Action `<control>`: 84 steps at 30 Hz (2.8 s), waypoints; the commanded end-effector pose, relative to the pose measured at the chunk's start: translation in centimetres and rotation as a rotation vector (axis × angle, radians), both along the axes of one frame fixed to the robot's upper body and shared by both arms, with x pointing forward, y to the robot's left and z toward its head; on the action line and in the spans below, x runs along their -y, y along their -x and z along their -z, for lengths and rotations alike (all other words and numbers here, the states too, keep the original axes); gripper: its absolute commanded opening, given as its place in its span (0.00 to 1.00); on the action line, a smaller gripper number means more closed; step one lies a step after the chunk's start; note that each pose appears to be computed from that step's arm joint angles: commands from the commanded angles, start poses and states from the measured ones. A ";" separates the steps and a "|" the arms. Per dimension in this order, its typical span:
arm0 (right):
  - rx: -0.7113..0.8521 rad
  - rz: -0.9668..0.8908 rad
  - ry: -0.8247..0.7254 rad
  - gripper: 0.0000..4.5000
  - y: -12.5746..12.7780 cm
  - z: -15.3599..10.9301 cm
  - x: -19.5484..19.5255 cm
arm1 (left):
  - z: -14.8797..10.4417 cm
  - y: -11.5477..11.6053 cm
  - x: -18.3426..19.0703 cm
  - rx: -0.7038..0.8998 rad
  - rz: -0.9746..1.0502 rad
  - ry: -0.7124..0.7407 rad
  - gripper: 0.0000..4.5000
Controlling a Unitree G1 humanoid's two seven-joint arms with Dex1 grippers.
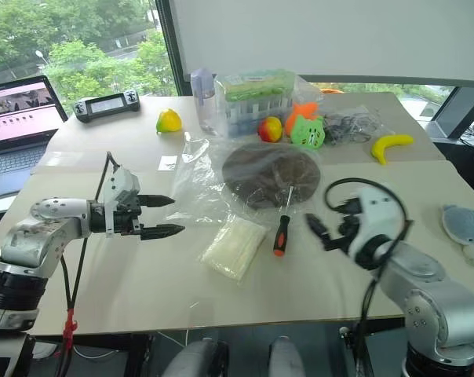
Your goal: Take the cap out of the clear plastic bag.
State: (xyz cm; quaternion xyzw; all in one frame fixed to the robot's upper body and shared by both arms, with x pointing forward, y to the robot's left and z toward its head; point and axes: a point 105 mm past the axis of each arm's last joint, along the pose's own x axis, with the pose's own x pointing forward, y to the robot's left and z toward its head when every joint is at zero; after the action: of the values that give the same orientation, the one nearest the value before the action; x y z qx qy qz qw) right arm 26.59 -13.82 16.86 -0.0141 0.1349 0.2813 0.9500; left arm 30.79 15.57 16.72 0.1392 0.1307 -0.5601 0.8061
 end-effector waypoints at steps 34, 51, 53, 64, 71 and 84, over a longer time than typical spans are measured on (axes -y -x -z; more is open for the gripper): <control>-0.145 0.340 0.211 0.23 -3.9 9.5 2.8 | -2.6 0.9 2.4 0.108 0.106 -0.008 1.00; 0.107 0.816 0.389 0.23 -3.5 1.3 26.1 | -2.0 0.6 3.7 0.100 0.125 0.006 1.00; 0.071 0.860 0.368 0.23 -3.1 2.0 28.8 | -1.9 0.7 3.9 0.101 0.125 0.009 1.00; -0.009 0.927 0.400 0.34 -2.0 5.2 33.3 | -2.5 1.7 5.3 0.110 0.135 0.031 1.00; -0.023 0.897 0.369 0.89 -2.0 6.0 32.7 | -3.4 1.7 6.2 0.119 0.134 0.028 1.00; 0.020 0.860 0.369 0.99 -1.5 4.6 31.4 | -3.5 1.9 6.7 0.108 0.140 0.035 1.00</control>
State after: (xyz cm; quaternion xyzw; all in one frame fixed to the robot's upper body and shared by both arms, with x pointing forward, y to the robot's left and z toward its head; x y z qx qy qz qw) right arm 27.95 -45.14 9.98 -0.1252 0.1993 -0.1620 0.9583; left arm 29.10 9.03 19.35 0.1553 0.0844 -0.6044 0.7768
